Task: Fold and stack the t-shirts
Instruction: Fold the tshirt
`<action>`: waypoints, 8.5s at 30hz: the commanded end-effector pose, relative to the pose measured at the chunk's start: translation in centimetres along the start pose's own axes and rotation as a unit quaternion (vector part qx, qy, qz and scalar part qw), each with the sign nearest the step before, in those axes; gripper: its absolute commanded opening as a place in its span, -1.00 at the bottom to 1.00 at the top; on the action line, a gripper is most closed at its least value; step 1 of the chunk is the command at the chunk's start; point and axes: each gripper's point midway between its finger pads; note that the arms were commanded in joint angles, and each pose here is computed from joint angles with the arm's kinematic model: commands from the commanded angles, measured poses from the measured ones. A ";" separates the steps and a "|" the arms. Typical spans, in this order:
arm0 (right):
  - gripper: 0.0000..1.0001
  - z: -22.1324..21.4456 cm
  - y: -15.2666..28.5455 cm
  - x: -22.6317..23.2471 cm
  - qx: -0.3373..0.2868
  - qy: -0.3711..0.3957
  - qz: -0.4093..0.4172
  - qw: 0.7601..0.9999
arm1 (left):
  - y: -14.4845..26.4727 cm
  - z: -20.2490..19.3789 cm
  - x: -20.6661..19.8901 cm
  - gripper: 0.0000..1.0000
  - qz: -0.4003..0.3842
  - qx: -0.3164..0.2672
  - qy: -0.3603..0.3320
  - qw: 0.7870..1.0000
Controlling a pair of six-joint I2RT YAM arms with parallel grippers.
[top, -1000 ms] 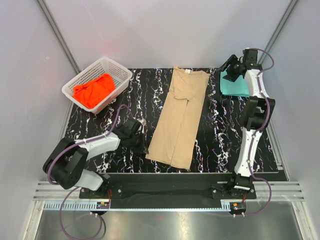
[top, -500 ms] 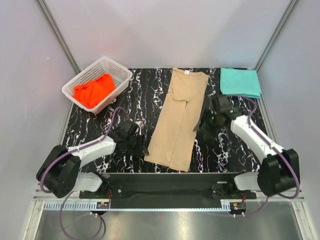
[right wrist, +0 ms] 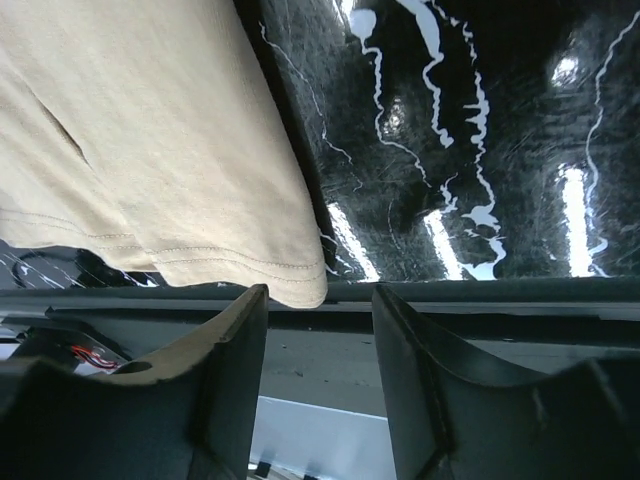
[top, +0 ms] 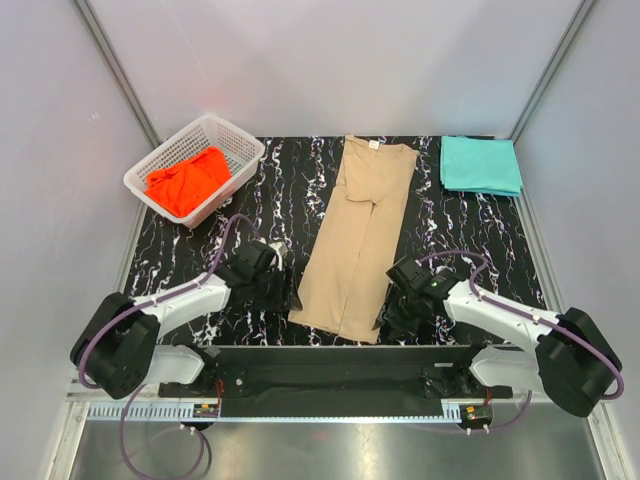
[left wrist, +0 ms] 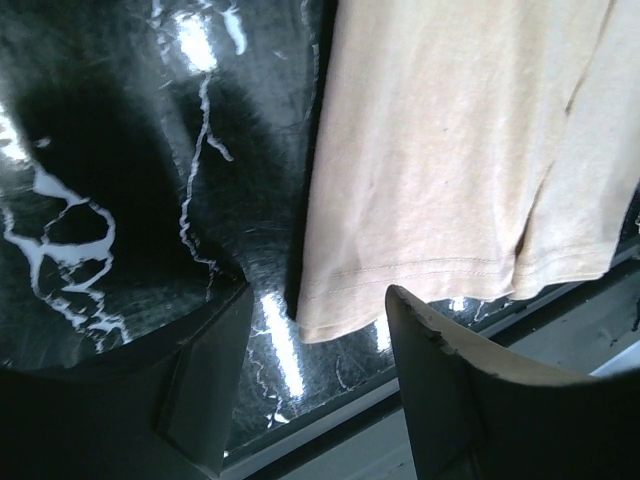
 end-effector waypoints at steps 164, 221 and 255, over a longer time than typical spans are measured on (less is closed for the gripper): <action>-1.00 7.8 5.6 0.8 -0.237 0.076 -0.036 0.968 | 0.5 2.9 -10.3 -1.00 -0.080 0.005 0.004 0.997; -0.18 40.9 3.8 1.6 -0.275 0.175 -0.050 0.944 | -7.5 35.2 -15.6 -0.06 -0.159 -0.156 0.044 0.974; -0.09 21.0 5.9 0.2 -0.145 0.104 0.084 0.980 | -8.8 18.6 -10.5 -0.33 -0.151 -0.016 -0.037 0.988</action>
Point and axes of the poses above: each gripper's point midway between its finger pads, its own y axis back along the fingers, its own x axis along the line the jaws close on, z = x × y, and after that the axes turned 10 degrees about y, right-handed
